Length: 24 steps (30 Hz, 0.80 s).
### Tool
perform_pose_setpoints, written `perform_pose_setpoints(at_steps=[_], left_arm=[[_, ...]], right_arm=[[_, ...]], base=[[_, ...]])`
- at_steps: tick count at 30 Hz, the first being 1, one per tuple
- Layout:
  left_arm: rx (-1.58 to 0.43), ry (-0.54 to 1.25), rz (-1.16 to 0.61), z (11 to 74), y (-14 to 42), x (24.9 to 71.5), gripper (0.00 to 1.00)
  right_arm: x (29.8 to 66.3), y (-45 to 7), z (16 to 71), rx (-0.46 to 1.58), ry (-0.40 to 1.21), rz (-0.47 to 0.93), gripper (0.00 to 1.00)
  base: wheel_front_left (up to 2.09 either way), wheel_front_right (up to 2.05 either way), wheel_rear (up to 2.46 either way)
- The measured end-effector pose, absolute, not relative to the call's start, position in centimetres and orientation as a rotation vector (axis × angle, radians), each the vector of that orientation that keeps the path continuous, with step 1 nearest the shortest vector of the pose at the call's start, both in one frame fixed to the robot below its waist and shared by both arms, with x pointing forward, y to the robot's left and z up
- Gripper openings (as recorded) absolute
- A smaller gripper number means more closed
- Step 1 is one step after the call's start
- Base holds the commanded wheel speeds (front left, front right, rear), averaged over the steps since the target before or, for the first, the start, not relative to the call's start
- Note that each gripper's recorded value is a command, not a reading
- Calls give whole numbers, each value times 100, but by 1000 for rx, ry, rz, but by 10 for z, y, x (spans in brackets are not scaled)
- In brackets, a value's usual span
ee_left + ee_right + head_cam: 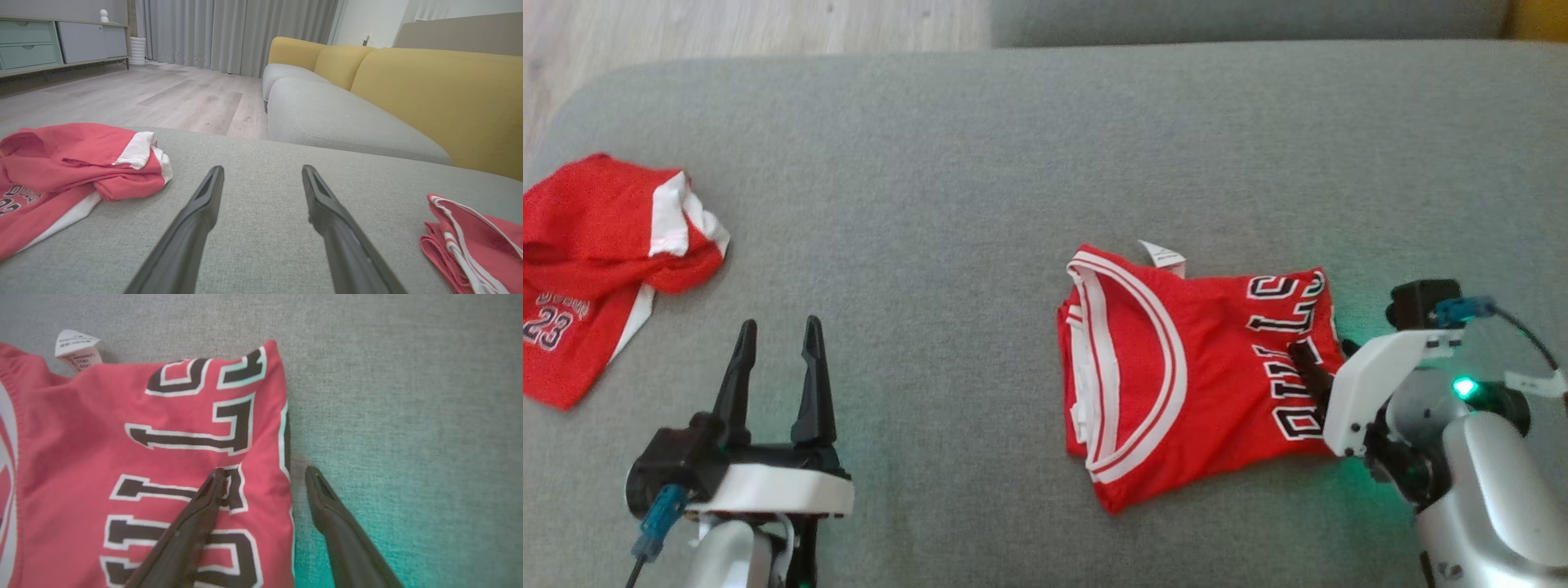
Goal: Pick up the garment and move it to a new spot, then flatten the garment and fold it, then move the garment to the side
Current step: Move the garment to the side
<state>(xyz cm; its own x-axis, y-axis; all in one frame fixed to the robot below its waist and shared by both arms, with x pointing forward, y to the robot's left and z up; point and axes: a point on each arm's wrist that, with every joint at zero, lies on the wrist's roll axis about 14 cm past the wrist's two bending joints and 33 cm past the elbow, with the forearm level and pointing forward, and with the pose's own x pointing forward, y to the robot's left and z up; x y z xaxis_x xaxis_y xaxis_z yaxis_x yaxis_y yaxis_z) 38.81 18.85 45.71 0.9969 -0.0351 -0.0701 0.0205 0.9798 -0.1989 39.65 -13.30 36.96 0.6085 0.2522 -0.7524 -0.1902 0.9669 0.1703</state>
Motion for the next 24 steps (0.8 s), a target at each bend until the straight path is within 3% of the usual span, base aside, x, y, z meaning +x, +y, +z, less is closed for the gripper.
perform_pose_setpoints(at_steps=[4, 5, 6, 7, 13, 17, 24], left_arm=[[-204, 94, -12, 450, 192, 387, 100], [-205, 96, -13, 449, 191, 388, 100], [-207, 96, -18, 449, 190, 388, 100], [-208, 96, -24, 449, 188, 389, 100], [-207, 92, -56, 449, 178, 400, 100], [-205, 75, -99, 452, 163, 415, 100], [-208, 46, -211, 455, 123, 450, 100]], right_arm=[[398, -126, 364, 90, 940, 289, 100], [397, -126, 364, 91, 952, 296, 47], [396, -127, 365, 86, 960, 302, 10], [395, -126, 365, 72, 968, 314, 0], [396, -128, 374, -8, 929, 367, 0], [420, -148, 395, -107, 836, 358, 0], [476, -254, 460, -300, 673, 149, 0]], base=[[0, 0, 0], [0, 0, 0], [0, 0, 0], [0, 0, 0], [0, 0, 0], [0, 0, 0], [0, 0, 0]])
